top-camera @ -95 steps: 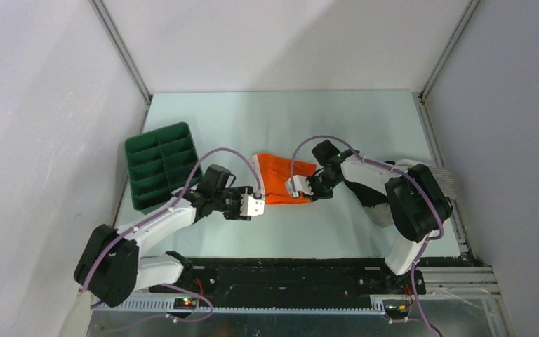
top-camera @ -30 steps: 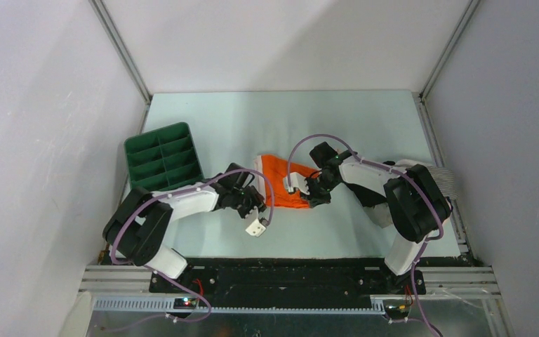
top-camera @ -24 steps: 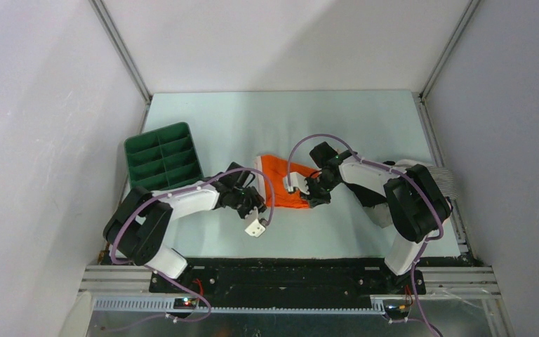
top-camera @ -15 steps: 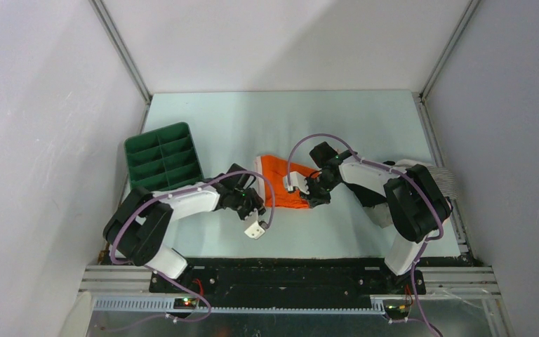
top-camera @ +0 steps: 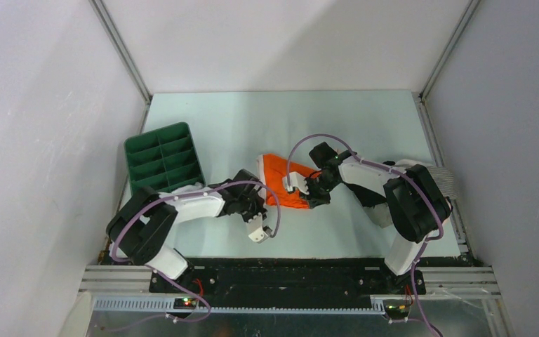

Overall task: Roll the underwear
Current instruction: Fold the underwear at the center of the board.

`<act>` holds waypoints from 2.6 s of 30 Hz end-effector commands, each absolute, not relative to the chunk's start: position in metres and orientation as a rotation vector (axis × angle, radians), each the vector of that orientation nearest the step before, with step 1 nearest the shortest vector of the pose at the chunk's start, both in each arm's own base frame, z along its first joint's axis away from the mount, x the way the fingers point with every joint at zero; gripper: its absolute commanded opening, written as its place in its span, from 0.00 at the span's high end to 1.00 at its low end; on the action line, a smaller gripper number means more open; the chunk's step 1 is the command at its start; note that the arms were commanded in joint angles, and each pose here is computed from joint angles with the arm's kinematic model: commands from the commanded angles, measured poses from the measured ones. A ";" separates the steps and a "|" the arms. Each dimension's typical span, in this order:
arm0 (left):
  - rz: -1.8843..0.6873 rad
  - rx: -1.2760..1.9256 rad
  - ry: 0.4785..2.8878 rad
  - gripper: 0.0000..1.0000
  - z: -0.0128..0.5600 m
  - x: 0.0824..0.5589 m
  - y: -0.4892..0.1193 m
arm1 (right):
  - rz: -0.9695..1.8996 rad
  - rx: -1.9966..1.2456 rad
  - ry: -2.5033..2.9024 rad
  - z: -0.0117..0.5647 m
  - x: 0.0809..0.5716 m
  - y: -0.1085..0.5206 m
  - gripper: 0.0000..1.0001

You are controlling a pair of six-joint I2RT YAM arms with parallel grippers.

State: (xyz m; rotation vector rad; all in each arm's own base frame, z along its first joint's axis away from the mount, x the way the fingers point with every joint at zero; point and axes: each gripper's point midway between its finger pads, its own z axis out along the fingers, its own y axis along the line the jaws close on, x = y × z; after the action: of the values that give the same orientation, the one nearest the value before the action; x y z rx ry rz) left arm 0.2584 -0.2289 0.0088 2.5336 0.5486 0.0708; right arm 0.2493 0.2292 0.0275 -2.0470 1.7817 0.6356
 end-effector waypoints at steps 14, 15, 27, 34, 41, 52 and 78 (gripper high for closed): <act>-0.344 2.296 1.235 1.00 0.040 0.248 -0.243 | 0.594 -1.888 1.746 0.083 0.254 0.235 1.00; -0.348 2.290 1.242 1.00 0.044 0.245 -0.241 | 0.592 -1.888 1.759 0.084 0.252 0.233 1.00; -0.507 2.223 1.397 1.00 0.067 0.230 -0.227 | 0.694 -1.913 1.815 0.091 0.227 0.211 1.00; -0.621 2.158 1.497 1.00 0.080 0.231 -0.230 | 0.820 -1.942 1.858 0.088 0.207 0.206 1.00; -0.746 2.155 1.570 1.00 0.095 0.238 -0.238 | 0.950 -1.796 1.988 0.091 0.223 0.203 1.00; -0.673 2.103 1.637 1.00 0.095 0.309 -0.260 | 1.086 -1.573 2.192 0.086 0.261 0.194 1.00; -0.454 1.843 1.848 1.00 0.078 0.413 -0.277 | 1.157 -1.258 2.525 0.044 0.322 0.183 1.00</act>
State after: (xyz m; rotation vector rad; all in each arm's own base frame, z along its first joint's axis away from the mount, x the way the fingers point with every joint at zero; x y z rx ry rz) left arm 0.3868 -0.2715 0.0666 1.9419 1.8350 -0.5289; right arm 0.3181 0.1830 0.0403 -1.2996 2.4931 1.1459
